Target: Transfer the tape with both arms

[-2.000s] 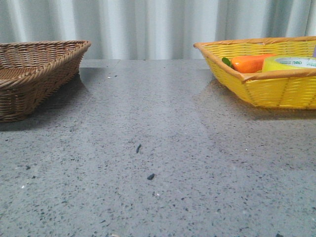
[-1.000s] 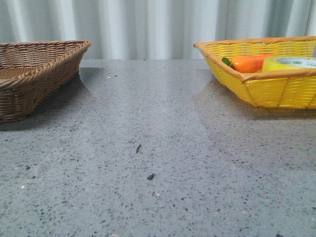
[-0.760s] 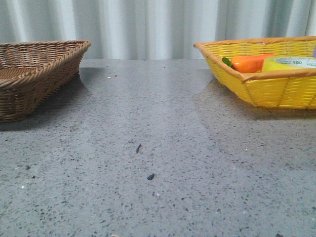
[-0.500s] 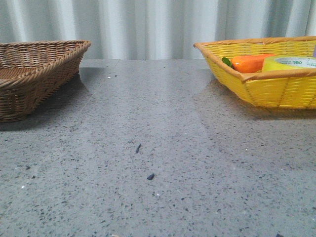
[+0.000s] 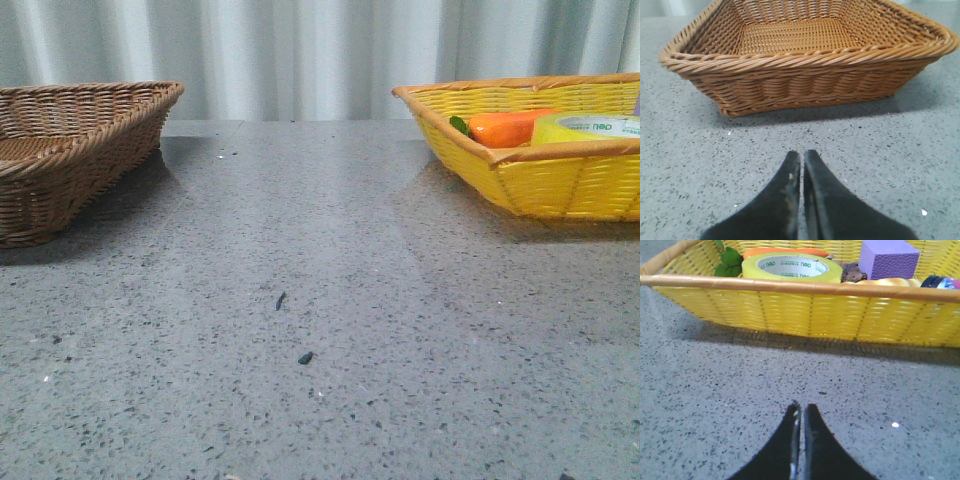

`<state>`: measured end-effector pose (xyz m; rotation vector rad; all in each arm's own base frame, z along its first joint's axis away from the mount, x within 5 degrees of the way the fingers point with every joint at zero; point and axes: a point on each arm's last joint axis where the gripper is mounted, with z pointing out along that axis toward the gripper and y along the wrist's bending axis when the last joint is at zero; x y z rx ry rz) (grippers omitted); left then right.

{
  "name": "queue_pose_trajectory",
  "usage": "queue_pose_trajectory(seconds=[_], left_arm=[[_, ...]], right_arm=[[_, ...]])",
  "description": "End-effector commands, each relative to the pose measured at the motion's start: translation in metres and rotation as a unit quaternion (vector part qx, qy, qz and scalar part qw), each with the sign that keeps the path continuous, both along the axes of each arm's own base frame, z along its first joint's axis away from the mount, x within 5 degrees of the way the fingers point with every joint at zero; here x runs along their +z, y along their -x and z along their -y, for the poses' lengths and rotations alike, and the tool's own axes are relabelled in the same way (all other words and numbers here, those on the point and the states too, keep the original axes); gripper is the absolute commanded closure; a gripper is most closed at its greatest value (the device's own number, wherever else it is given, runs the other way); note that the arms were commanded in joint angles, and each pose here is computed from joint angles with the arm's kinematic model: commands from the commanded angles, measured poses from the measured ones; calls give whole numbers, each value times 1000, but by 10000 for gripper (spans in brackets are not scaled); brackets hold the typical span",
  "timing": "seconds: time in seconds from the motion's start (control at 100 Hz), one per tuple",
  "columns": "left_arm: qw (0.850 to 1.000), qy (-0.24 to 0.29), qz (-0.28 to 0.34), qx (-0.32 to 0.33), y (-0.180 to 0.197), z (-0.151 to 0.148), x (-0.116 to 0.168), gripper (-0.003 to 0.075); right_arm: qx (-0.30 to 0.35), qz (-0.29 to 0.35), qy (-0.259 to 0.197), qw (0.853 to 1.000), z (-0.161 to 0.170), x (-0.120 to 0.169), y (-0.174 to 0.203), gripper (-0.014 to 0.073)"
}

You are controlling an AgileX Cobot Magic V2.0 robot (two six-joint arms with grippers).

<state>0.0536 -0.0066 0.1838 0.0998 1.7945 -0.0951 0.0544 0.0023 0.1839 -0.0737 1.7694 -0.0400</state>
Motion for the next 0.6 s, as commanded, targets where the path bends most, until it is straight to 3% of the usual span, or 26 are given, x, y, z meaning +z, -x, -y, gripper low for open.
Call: queue_pose_trajectory(seconds=[0.0,0.38,0.48,0.59], left_arm=[[999,10,40,2,-1,0,4,741],[999,15,46,2,-1,0,6,741],[998,42,57,1,-1,1,8,741],[990,123,74,1,-1,3,13,741]], right_arm=[[-9,42,3,999,2,1,-1,657],[-12,61,-24,998,1,5,-1,657],[-12,61,-26,998,1,5,-1,657],[-12,63,-35,997,1,5,-1,657]])
